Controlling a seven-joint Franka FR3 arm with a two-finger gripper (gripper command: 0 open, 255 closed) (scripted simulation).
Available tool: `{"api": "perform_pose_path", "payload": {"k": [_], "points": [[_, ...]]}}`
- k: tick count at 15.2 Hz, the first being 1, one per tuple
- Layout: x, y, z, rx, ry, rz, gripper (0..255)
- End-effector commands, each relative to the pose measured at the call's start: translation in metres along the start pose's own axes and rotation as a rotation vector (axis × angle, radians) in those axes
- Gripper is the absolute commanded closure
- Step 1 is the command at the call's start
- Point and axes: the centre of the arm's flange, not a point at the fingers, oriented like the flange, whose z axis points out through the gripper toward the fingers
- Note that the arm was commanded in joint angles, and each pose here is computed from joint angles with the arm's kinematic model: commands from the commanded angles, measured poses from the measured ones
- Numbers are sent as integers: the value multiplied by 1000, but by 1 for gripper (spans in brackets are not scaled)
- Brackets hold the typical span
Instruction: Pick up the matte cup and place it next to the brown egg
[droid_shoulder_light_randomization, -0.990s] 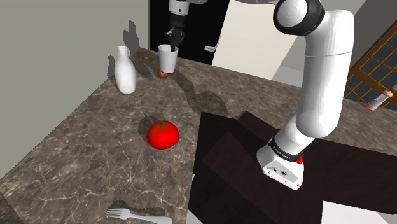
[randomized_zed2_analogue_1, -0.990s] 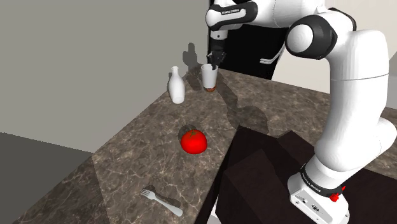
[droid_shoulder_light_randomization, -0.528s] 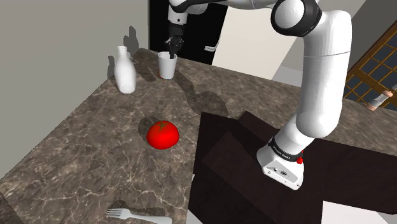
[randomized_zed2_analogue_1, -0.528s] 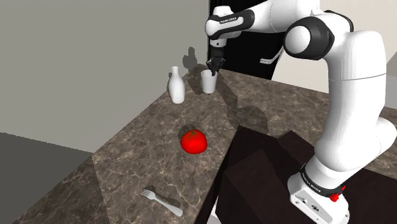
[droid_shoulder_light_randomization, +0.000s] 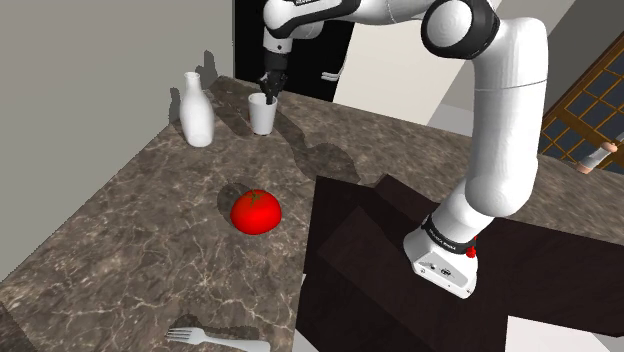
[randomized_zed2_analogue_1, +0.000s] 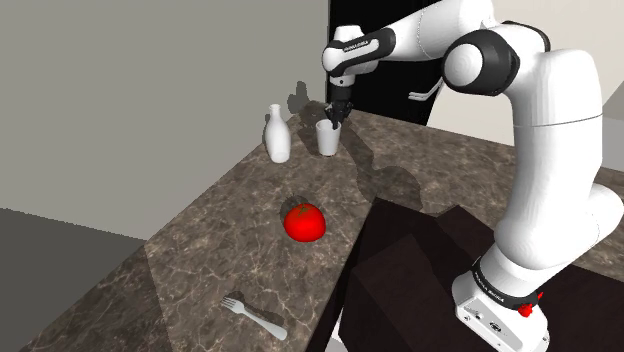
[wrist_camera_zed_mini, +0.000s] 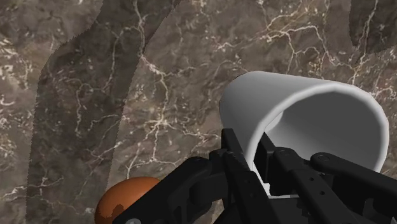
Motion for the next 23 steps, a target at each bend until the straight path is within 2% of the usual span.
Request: {"api": "perform_pose_path", "payload": {"k": [1,13,21,22,23], "points": [[1,1,10,0,1,0,255],[5,7,73,0,1,0,255],[5,7,76,0,1,0,255],[5,7,76,0,1,0,0],[5,7,76,0,1,0,0]]}}
